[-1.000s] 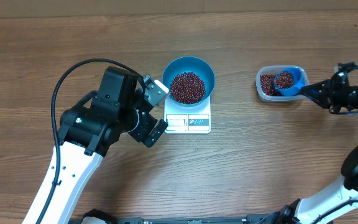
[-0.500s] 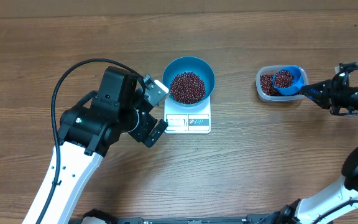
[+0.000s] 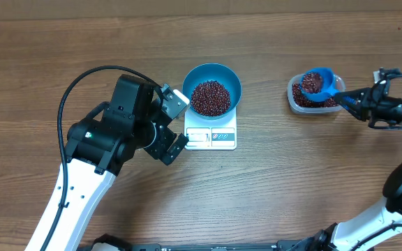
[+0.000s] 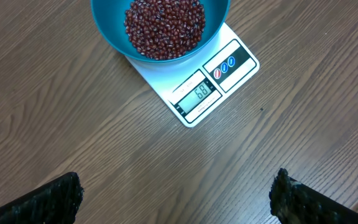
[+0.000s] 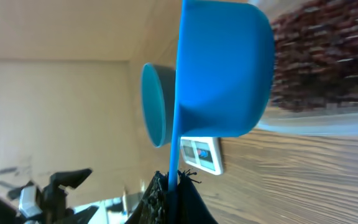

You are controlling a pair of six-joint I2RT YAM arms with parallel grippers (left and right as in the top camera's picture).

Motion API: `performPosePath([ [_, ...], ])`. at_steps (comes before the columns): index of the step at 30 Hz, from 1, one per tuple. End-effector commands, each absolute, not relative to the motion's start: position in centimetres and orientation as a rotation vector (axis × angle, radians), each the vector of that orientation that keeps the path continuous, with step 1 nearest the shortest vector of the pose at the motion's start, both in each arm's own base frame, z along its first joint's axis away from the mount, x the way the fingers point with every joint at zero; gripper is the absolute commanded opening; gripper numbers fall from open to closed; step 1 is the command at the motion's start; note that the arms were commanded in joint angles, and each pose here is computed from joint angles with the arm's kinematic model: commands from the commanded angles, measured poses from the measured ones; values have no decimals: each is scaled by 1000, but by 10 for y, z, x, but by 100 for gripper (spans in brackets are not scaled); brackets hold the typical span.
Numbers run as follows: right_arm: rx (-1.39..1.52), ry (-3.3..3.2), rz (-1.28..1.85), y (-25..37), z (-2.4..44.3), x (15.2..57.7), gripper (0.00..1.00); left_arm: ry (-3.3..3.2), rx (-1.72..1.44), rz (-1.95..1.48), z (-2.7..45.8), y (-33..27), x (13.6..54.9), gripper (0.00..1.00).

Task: Scoop item into bowl and weigh 150g on scale
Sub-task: 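Scoop more red beans from the tub with the right gripper, then carry the filled scoop over the teal bowl with the right gripper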

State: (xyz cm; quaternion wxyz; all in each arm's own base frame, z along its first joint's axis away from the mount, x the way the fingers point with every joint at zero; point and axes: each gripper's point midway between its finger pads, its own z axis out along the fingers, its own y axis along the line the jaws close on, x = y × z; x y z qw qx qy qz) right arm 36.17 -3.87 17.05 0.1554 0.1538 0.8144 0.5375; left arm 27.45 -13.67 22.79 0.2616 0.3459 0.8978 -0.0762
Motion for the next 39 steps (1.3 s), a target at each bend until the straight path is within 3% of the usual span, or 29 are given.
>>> performPosePath([
  [1,283,2246,1580,-14,200,364,4,2406,917,-224,239,-140,276,100],
  [15,-108,2302,1602,78,231,347,4,2406,917,-224,239,-139,276,99],
  [24,-468,2383,1371,124,206,354,4,2406,917,-224,239,-139,276,99],
  [31,-634,2360,1313,155,203,354,4,2406,917,-224,239,-139,276,100],
  [39,-812,2381,1021,173,186,369,4,2406,917,-224,239,-139,276,99],
])
